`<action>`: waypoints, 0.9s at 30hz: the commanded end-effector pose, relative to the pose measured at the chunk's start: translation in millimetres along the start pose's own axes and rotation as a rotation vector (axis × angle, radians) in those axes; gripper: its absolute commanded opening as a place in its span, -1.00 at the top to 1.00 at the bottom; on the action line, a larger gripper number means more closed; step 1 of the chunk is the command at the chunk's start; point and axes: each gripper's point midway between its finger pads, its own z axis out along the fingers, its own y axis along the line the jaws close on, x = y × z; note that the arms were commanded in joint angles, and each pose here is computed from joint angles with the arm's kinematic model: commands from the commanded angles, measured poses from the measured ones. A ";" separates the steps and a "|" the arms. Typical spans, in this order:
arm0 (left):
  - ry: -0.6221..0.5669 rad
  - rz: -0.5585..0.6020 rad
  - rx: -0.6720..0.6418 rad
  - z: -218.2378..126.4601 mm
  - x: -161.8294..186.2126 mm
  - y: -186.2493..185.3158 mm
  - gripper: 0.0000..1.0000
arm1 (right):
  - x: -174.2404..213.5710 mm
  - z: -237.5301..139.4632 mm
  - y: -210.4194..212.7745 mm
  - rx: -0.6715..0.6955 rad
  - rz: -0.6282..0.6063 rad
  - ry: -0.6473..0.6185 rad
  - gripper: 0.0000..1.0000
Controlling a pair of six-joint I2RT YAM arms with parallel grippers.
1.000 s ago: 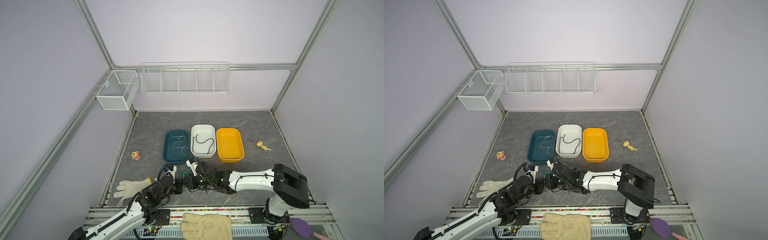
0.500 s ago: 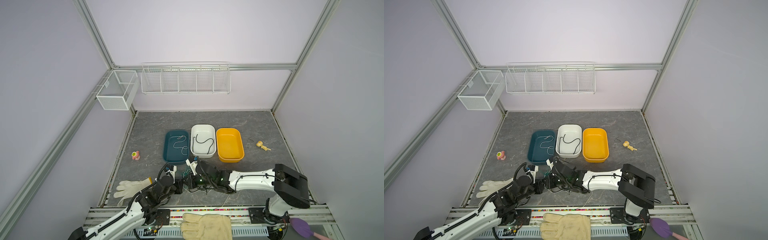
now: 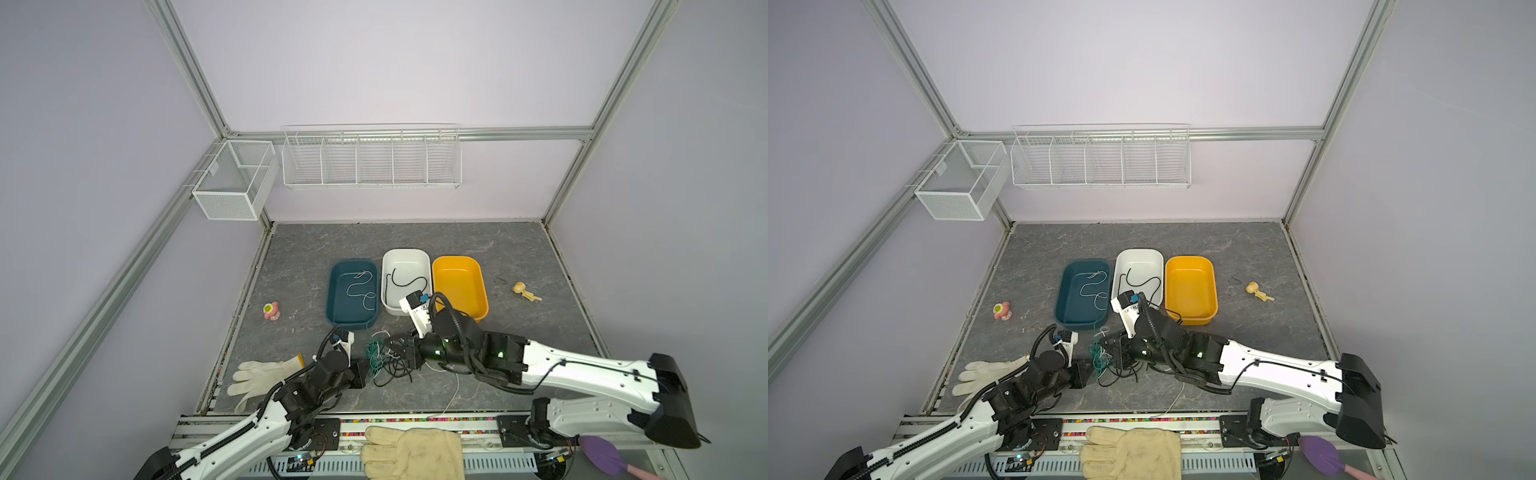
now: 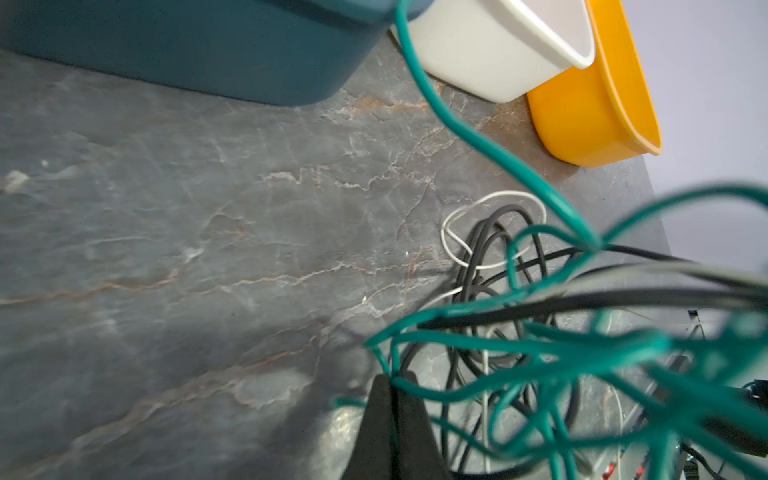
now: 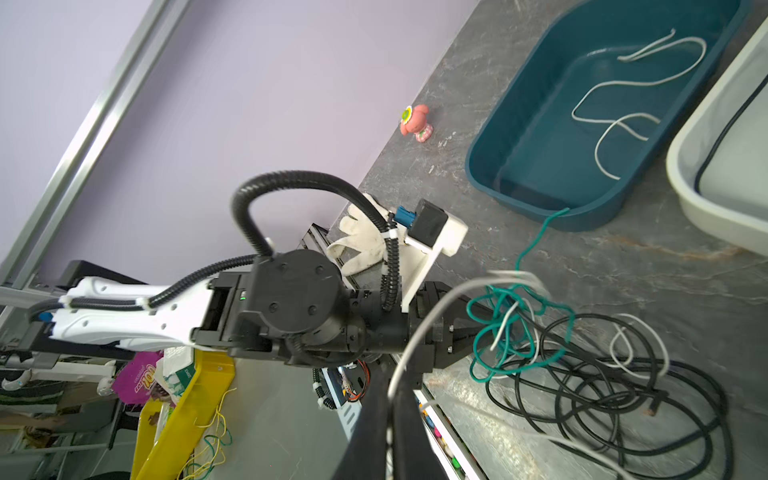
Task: Untangle the cables
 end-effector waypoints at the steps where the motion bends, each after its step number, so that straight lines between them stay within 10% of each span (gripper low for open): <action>1: -0.012 0.001 -0.001 1.3 -2.3 -0.1 1.00 | -23.9 -33.5 15.1 0.008 -0.089 -0.046 0.86; 17: -0.032 0.005 -0.009 -3.4 -7.1 -0.1 0.98 | -104.5 -129.2 74.0 0.021 -0.321 -0.168 0.86; 27: -0.045 0.057 -0.072 -18.7 -26.1 -7.7 0.23 | -144.3 -145.7 115.9 -0.036 -0.401 -0.177 0.86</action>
